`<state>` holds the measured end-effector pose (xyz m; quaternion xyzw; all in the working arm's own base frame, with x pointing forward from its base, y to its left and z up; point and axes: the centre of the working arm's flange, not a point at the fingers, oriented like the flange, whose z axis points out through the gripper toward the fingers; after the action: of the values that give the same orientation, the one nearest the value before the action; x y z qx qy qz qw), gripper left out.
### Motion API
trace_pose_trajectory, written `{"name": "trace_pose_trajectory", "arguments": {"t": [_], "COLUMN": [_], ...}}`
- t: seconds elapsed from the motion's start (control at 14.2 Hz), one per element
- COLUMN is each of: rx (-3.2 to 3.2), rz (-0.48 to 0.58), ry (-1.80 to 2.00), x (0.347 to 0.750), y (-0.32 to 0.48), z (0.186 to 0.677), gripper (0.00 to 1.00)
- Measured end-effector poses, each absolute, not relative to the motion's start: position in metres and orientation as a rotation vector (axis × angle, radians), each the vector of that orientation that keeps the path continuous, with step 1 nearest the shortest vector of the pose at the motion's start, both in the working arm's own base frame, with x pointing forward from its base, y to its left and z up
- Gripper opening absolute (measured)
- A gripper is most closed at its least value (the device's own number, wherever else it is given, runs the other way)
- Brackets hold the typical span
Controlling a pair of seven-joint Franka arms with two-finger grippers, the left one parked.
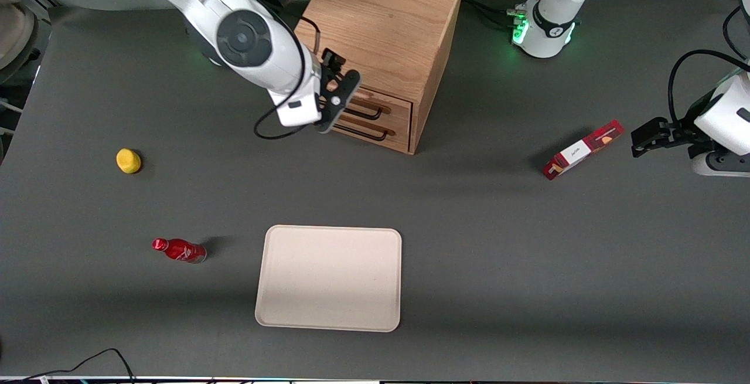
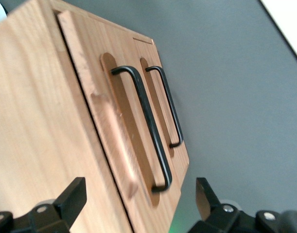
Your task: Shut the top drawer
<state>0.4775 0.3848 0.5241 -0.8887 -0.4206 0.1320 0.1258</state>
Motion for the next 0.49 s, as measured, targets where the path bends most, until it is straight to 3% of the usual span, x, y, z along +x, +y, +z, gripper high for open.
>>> {"name": "trace_pose_trajectory", "arguments": {"t": [0.21,0.49], "rx": [-2.668,-2.852], "rz": [0.33,0.177], "ry": [-1.16,-0.955], "x": [0.488,0.489], "y": [0.35,0.297], "z": [0.573,0.641], "gripper": [1.0,1.0]}}
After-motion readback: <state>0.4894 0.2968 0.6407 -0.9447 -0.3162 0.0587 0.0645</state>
